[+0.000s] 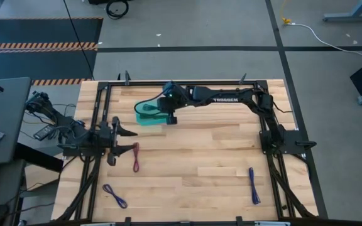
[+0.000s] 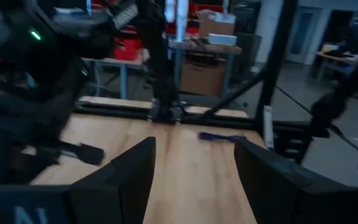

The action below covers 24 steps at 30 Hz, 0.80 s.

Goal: Pick and place USB-C Cables
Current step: Put the blue charger cable into the green bin

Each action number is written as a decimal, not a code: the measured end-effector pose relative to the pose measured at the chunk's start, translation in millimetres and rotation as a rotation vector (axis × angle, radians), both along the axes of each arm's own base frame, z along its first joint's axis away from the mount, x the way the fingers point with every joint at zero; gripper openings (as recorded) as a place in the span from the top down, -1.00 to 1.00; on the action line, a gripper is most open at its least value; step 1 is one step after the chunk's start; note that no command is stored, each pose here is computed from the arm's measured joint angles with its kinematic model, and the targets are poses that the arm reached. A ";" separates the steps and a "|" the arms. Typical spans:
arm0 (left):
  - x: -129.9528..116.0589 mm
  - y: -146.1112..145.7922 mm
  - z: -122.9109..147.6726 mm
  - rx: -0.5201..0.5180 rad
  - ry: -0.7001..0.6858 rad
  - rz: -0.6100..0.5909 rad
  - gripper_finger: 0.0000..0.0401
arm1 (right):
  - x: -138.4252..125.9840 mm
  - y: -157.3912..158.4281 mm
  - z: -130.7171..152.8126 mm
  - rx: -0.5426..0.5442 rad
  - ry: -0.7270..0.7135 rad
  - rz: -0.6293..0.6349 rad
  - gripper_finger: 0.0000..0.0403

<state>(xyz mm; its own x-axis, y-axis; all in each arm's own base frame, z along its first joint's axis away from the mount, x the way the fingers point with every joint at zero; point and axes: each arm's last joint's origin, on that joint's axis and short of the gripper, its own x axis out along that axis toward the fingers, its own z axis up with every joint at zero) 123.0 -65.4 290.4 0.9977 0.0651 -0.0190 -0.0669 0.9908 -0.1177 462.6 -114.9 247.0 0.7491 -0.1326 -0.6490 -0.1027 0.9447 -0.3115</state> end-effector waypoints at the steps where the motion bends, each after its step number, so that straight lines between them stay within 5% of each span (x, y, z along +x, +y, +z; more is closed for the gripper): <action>1: 0.0 0.4 0.6 0.005 -0.005 0.012 -0.13 | -0.8 -1.2 -1.3 -0.002 0.007 0.002 0.89; 24: 8.2 7.1 3.3 0.001 -0.034 0.105 -0.13 | -7.9 -15.3 -34.3 0.070 -0.083 0.088 0.89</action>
